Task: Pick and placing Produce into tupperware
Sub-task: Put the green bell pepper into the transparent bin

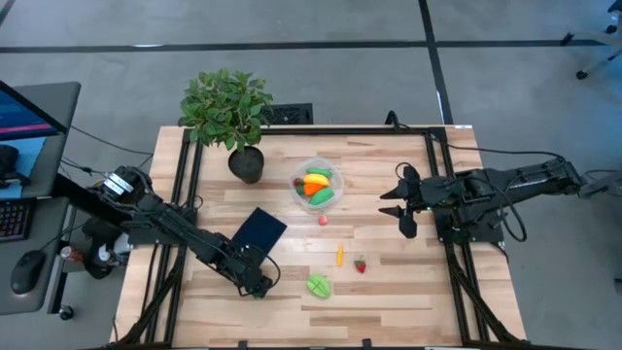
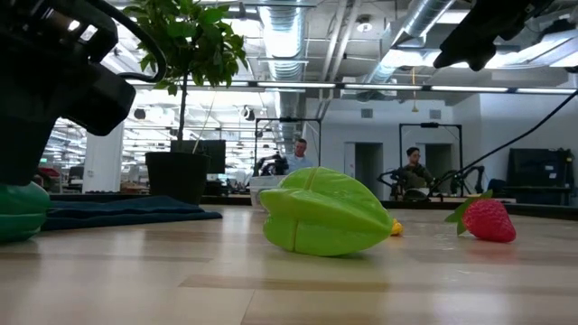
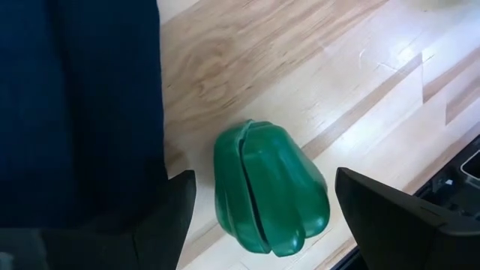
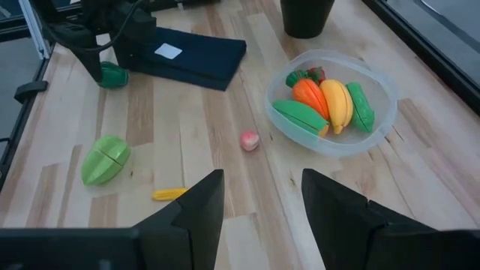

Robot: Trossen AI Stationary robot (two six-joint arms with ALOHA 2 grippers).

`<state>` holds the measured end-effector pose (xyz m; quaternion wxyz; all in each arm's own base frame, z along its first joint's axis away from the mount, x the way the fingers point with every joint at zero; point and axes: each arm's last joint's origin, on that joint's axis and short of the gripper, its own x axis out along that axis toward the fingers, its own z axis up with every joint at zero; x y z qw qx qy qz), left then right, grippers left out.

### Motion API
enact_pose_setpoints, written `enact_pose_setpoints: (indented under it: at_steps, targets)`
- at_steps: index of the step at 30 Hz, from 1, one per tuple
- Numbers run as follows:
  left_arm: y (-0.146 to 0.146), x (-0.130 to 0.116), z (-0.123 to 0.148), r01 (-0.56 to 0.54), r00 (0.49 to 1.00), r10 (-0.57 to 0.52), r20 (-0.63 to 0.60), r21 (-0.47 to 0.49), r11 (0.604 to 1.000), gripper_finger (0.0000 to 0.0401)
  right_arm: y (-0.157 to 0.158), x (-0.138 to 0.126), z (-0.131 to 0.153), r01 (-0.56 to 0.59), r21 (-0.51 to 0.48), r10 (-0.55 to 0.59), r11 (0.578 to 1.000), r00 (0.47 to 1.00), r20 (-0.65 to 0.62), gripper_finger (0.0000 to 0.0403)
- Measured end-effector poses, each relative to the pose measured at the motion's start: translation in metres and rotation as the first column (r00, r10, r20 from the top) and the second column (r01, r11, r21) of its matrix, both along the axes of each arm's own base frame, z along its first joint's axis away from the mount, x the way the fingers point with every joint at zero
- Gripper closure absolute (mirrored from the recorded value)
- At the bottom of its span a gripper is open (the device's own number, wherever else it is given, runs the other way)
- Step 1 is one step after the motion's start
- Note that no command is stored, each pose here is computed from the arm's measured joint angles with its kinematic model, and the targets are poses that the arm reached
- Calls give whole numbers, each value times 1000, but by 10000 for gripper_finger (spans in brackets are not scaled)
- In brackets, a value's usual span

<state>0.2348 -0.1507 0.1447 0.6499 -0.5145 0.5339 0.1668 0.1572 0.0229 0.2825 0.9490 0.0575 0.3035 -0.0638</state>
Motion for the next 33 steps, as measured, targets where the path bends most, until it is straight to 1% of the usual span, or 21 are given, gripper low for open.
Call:
enact_pose_setpoints:
  at_steps: [16,19,26,33]
  targets:
    - [0,0,0,30,999,-30,19,19,999,92,0,0,0,0,-1,0,1000,1000,0,230]
    - [-1,1,1,51,998,-51,29,6,999,92,0,0,0,-3,-5,3,1000,1000,-1,230]
    - [-1,1,1,66,998,-66,19,-7,998,92,-1,0,0,16,-23,-16,1000,1000,2,230]
    - [-2,0,1,72,997,-72,16,-8,997,92,-1,0,0,8,-38,-8,999,1000,1,230]
